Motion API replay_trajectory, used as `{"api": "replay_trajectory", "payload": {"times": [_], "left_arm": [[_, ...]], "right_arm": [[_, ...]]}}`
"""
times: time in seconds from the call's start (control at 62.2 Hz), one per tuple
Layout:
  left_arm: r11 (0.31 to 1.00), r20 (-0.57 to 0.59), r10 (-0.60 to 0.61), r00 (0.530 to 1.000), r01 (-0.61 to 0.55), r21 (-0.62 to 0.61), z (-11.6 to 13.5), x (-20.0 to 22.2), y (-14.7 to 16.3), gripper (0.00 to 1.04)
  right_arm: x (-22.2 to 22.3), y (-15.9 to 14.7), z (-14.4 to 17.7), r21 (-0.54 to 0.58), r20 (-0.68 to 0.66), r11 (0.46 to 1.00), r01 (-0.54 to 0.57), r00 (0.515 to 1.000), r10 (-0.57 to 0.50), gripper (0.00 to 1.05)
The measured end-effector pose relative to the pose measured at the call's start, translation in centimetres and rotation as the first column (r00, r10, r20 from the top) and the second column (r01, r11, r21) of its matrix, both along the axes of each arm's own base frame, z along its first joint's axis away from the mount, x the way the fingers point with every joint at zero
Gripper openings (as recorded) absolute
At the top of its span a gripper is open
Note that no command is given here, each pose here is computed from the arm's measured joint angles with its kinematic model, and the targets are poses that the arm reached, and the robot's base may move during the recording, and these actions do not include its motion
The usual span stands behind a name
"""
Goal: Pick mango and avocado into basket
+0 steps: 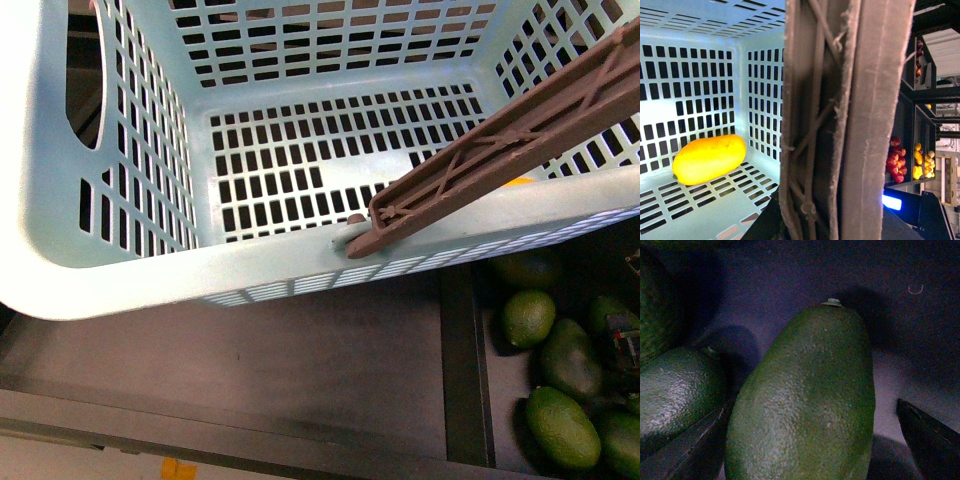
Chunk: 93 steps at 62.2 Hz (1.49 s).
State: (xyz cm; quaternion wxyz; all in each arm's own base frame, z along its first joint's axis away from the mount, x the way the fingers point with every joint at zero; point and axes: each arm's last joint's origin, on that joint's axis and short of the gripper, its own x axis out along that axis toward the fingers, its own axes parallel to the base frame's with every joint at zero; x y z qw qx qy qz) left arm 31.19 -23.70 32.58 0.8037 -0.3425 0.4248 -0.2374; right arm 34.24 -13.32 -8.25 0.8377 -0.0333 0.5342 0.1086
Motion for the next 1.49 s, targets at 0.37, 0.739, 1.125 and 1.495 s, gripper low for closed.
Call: {"api": "replay_trajectory", "payload": {"times": [0.37,0.739,1.125,1.495], "left_arm": [[1.000,0.000,0.000,1.000,0.000,0.000,0.0,0.0,0.0,0.16],[1.000,0.000,0.000,1.000,0.000,0.000,0.0,0.0,0.0,0.16],[1.000,0.000,-0.001,1.000,0.001,0.000,0.0,0.0,0.0,0.16],[1.000,0.000,-0.001,1.000,0.001,0.000,0.0,0.0,0.0,0.16]], "right_arm": [[0.0,0.4,-0.2,-0.021,-0.010,1.000,-0.020,1.000,0.019,0.72],[-0.6,0.4,-0.2,-0.027,-0.002,1.000,0.009,1.000,-0.009,0.54],[-3.6,-2.5,5.6,0.006,0.153,0.973,0.231,0.961,-0.230,0.54],[-11.9,-3.8,16.3,0.047,0.391,0.906,0.421,0.827,-0.405,0.54]]}}
